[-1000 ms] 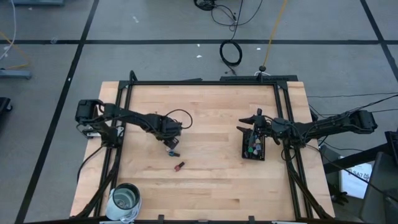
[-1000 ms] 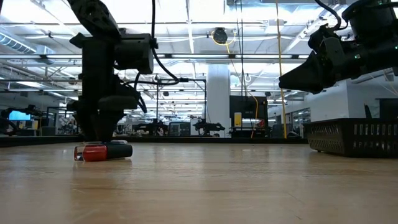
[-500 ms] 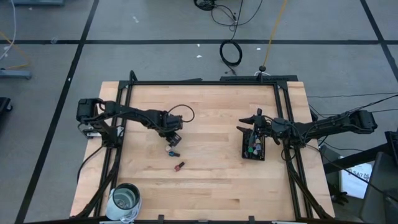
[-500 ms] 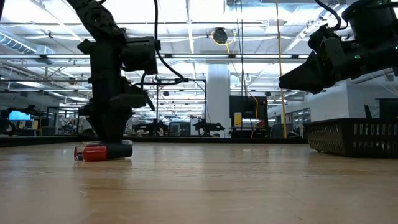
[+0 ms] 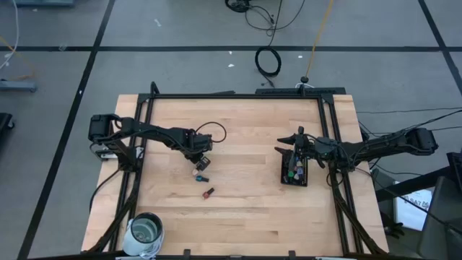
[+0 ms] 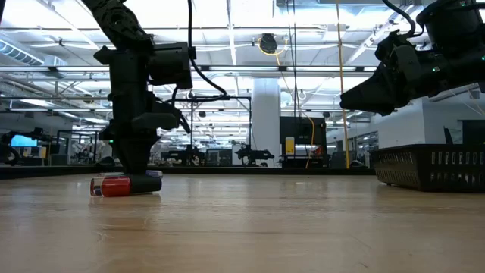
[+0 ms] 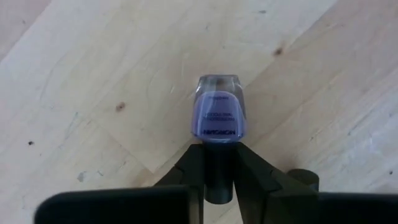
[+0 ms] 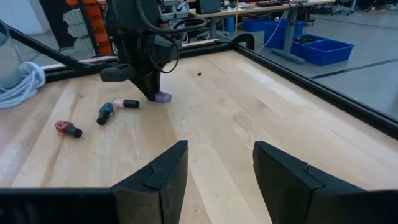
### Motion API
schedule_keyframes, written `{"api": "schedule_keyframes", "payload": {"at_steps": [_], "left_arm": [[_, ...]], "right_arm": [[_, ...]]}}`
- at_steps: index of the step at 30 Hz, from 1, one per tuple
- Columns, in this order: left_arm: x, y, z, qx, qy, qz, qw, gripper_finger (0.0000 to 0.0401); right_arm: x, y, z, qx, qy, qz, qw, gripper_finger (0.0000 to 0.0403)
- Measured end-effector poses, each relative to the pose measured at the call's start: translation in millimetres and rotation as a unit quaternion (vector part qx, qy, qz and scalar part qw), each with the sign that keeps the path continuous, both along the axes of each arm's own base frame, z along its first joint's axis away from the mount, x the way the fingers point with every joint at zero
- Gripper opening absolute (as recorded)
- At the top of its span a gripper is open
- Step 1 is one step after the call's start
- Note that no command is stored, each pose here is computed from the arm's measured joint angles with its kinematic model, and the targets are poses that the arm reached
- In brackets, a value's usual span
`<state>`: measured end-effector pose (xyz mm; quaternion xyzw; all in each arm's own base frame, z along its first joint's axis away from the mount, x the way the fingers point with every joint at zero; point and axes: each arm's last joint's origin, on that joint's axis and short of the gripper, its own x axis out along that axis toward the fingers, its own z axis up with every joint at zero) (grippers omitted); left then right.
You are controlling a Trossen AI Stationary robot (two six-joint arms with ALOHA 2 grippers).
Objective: Pick & Place Nail Polish
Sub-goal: Put the purple nail polish into the black basket
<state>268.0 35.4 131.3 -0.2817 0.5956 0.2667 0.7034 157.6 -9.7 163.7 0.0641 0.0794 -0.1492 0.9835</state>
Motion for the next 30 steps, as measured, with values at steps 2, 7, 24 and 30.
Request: {"api": "schedule_keyframes", "payload": {"at_steps": [2,7,24,30], "left_arm": [[1,1,0,0.015,-0.005,-0.009,1.000,0.0038],[9,4,2,0.067,-0.040,-0.035,0.996,0.0038],[66,-30,51,0.356,-0.157,-0.307,0.869,0.0038],[82,-32,74,0.441,-0.173,-0.364,0.802,0.0038]], "right_arm": [[0,0,0,0.006,-0.002,0.004,1.000,0.0171],[1,1,1,0.017,-0.011,0.020,1.000,0.0171],[4,1,5,0.071,-0.053,0.012,0.996,0.0171],[13,-1,1,0.086,-0.032,0.000,0.996,0.0171]]}}
